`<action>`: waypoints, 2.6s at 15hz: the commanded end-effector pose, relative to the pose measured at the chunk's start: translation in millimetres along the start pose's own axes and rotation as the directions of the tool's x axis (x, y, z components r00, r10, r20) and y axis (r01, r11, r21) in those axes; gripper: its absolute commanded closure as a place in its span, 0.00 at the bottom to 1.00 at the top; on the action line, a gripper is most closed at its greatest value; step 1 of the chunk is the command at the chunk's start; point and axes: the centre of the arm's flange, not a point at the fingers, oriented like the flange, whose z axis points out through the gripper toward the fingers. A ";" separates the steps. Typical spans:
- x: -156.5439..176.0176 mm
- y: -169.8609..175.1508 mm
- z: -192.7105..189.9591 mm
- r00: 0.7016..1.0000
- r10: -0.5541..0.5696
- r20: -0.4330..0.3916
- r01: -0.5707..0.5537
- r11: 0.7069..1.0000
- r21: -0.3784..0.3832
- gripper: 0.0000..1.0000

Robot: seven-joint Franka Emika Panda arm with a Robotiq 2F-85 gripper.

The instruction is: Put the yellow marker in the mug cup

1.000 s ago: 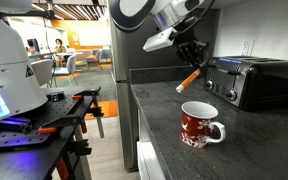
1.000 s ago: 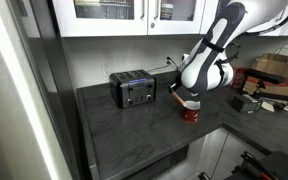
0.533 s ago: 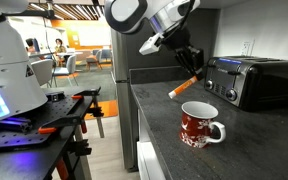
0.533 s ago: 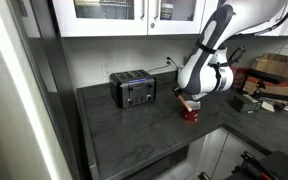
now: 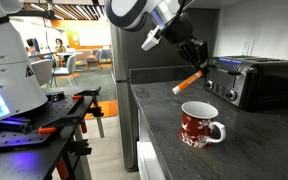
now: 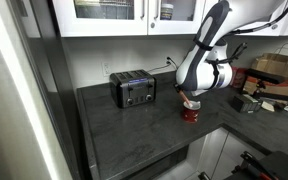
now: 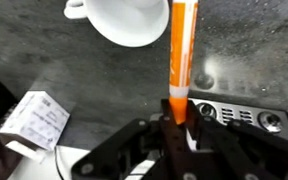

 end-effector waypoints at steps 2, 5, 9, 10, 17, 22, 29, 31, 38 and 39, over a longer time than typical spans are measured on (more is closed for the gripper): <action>-17.7 6.9 1.2 0.998 -0.015 -0.059 0.014 1.000 -0.019 0.95; -10.8 15.6 4.0 0.996 -0.035 -0.085 0.034 0.999 -0.012 0.95; -12.4 23.4 14.3 0.993 -0.064 -0.103 0.065 0.998 0.009 0.95; -14.1 25.2 16.6 0.991 -0.075 -0.110 0.077 0.997 0.014 0.95; -5.9 31.9 26.8 0.965 -0.159 -0.210 0.185 0.976 0.114 0.95; -20.5 50.0 44.9 0.967 -0.135 -0.215 0.170 0.974 0.153 0.95; -54.7 78.7 71.5 0.962 -0.096 -0.254 0.150 0.967 0.205 0.95; -58.8 79.9 75.8 0.955 -0.095 -0.281 0.163 0.960 0.227 0.95; -71.1 71.1 75.7 0.925 -0.133 -0.356 0.240 0.931 0.276 0.95; -73.0 69.5 76.3 0.921 -0.144 -0.362 0.254 0.927 0.277 0.95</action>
